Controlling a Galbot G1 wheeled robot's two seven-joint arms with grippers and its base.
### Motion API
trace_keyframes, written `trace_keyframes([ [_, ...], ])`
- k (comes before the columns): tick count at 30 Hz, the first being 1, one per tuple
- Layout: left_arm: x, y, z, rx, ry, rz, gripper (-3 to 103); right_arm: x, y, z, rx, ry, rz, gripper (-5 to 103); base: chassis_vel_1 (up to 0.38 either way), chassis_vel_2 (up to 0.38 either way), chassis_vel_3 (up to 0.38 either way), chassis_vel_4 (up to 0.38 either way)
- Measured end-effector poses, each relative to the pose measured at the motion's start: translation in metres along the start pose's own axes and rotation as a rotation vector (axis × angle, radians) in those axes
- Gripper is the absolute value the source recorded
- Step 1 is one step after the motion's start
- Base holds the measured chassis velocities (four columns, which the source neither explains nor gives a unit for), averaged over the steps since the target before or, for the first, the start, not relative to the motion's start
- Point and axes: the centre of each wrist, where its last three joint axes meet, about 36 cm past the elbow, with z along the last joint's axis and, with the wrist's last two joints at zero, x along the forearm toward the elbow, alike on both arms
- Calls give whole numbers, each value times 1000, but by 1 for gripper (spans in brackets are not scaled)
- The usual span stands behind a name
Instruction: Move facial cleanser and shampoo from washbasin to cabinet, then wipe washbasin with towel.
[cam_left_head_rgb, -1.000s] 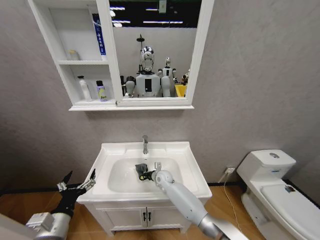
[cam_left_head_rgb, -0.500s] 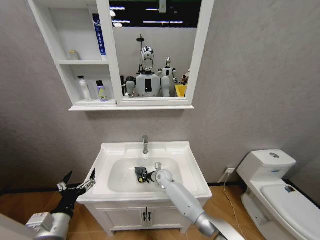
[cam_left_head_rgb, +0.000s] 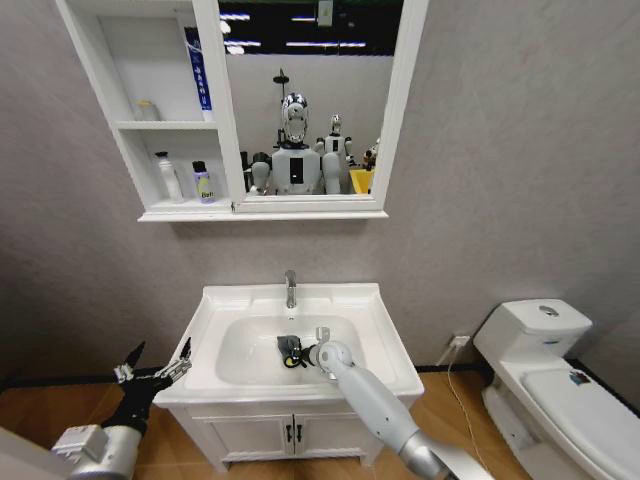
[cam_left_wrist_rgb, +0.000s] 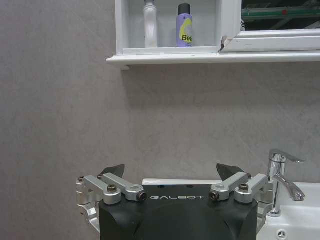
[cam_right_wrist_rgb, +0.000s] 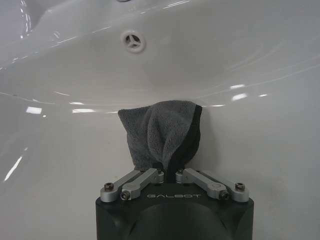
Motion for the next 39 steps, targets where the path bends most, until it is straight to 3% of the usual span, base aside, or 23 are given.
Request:
trace_keyframes([
  [12,0,0,0,0,0,0,100,28,-23,4,11,1,107,4,0,0,0,0],
  [39,0,0,0,0,0,0,100,78,-66,-11,105,-91,386,4,0,0,0,0],
])
